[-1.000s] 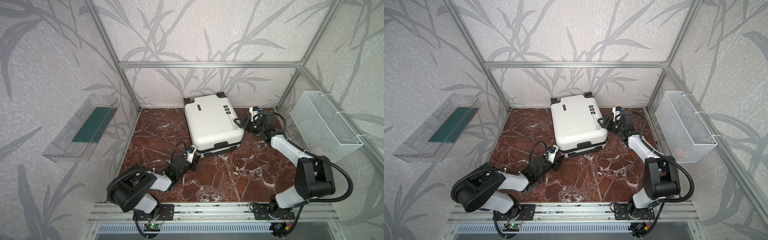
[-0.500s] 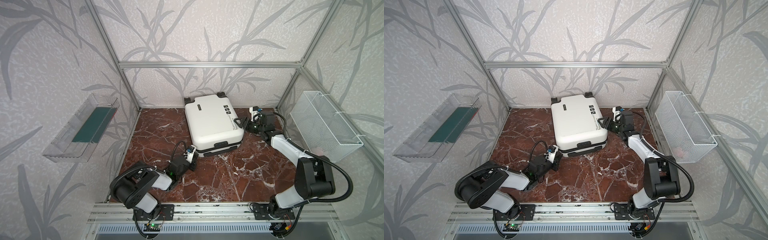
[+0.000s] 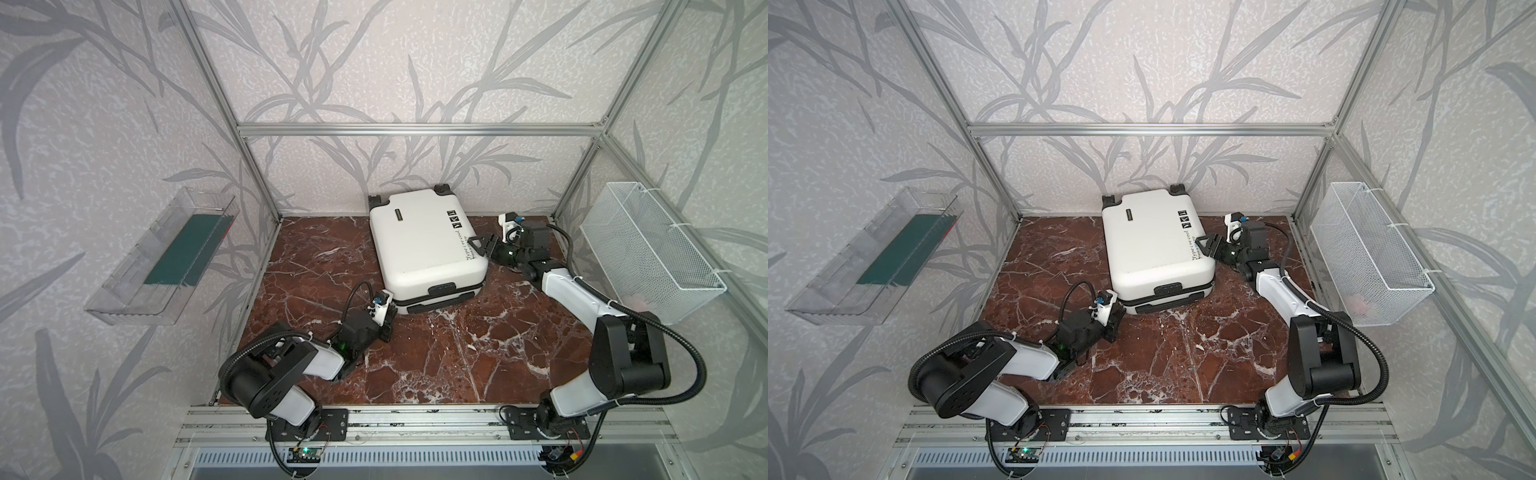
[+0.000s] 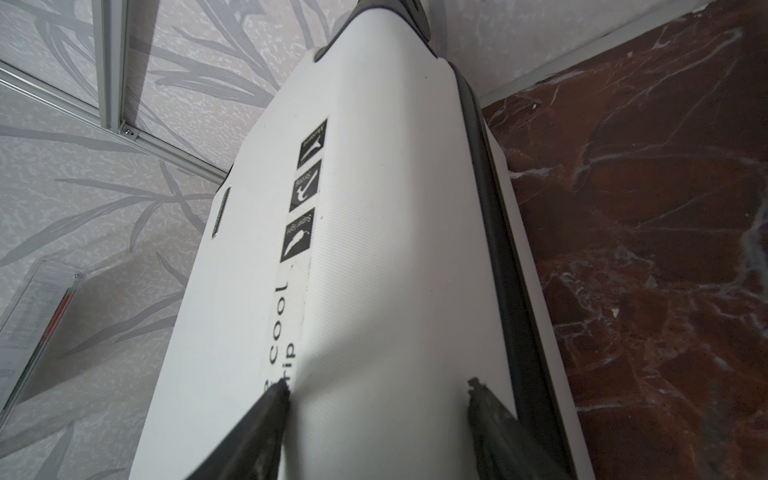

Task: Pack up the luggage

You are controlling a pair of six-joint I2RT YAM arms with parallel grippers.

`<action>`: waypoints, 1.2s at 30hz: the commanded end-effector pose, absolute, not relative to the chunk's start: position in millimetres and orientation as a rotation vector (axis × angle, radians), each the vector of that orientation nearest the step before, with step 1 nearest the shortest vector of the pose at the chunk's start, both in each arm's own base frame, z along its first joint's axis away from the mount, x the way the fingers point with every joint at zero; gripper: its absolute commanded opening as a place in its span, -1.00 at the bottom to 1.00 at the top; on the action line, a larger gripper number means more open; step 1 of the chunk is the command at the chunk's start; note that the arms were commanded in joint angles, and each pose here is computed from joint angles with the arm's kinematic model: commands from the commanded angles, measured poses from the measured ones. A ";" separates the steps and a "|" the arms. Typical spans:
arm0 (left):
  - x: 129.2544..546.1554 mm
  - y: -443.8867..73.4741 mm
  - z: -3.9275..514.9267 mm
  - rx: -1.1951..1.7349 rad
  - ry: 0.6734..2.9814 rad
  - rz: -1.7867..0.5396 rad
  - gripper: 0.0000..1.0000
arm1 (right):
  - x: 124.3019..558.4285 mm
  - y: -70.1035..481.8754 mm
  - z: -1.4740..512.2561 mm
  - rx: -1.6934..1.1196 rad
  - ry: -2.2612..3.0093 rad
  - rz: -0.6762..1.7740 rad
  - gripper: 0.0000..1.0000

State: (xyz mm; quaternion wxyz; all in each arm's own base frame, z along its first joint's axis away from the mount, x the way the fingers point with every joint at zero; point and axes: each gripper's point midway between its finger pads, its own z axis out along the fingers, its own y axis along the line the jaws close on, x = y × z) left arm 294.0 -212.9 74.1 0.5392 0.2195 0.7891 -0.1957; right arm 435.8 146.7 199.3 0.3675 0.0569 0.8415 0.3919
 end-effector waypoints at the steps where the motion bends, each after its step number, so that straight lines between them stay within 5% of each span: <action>1: 314.0 -227.0 128.8 0.484 1.701 -0.509 -0.57 | 397.3 161.1 136.7 0.186 2.426 1.045 0.35; 22: 311.4 -219.2 136.3 0.494 1.711 -0.459 -0.61 | 396.6 163.1 133.2 0.184 2.430 1.050 0.35; 36: 307.2 -223.5 141.0 0.513 1.706 -0.495 -1.00 | 396.6 163.4 133.3 0.183 2.428 1.052 0.34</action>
